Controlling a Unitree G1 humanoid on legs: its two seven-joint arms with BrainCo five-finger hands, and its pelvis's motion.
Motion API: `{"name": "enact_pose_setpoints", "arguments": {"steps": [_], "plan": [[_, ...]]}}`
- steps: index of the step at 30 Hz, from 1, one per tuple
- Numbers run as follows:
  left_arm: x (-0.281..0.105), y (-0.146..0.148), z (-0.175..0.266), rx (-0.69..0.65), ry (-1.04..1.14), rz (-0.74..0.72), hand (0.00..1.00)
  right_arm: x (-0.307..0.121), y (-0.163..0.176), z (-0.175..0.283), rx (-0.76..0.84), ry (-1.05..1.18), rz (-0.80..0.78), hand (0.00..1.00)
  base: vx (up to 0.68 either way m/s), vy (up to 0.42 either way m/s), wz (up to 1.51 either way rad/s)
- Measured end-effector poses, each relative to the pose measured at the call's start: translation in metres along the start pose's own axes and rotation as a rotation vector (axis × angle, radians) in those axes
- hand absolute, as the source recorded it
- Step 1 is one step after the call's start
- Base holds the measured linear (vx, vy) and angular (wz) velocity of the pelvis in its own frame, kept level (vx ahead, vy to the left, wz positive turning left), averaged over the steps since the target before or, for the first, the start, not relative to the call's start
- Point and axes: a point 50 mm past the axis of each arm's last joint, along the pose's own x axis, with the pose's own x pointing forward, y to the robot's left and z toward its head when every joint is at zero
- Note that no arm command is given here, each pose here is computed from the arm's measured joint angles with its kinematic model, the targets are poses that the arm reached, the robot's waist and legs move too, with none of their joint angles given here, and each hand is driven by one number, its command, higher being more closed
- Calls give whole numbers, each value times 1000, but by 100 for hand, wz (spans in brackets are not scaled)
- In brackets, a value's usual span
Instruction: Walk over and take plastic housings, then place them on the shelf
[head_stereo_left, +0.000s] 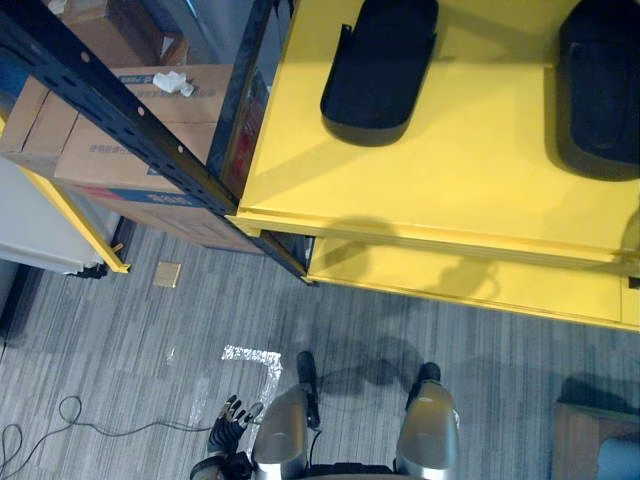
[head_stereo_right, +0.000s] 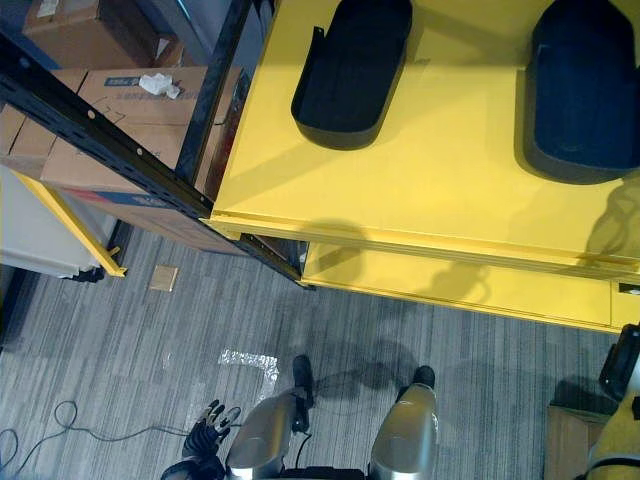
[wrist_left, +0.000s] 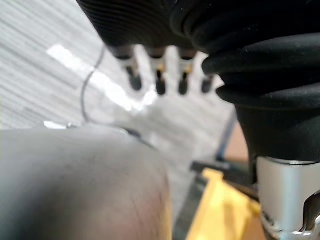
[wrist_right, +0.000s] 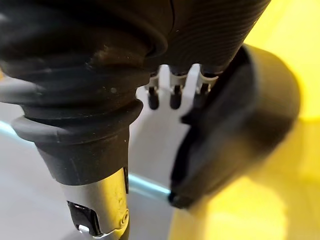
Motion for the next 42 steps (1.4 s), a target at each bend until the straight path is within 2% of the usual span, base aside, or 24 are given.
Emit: {"name": "enact_pose_setpoints", "arguments": {"steps": [7, 21, 27, 42], "plan": [[-1, -2, -2, -6, -5, -3, 0, 6, -10, 11, 59, 32, -67, 0, -25, -65, -1], [-1, -4, -4, 5, -4, -14, 0, 12, -17, 15, 79, 69, -97, 0, -9, -24, -2], [-2, -7, -7, 16, 9, -29, 0, 13, -16, 9, 31, 102, -33, 0, 11, 0, -7], [-2, -8, -8, 20, 12, -48, 0, 11, -9, -2, 129, 248, 86, 0, 1, 0, -2]]}}
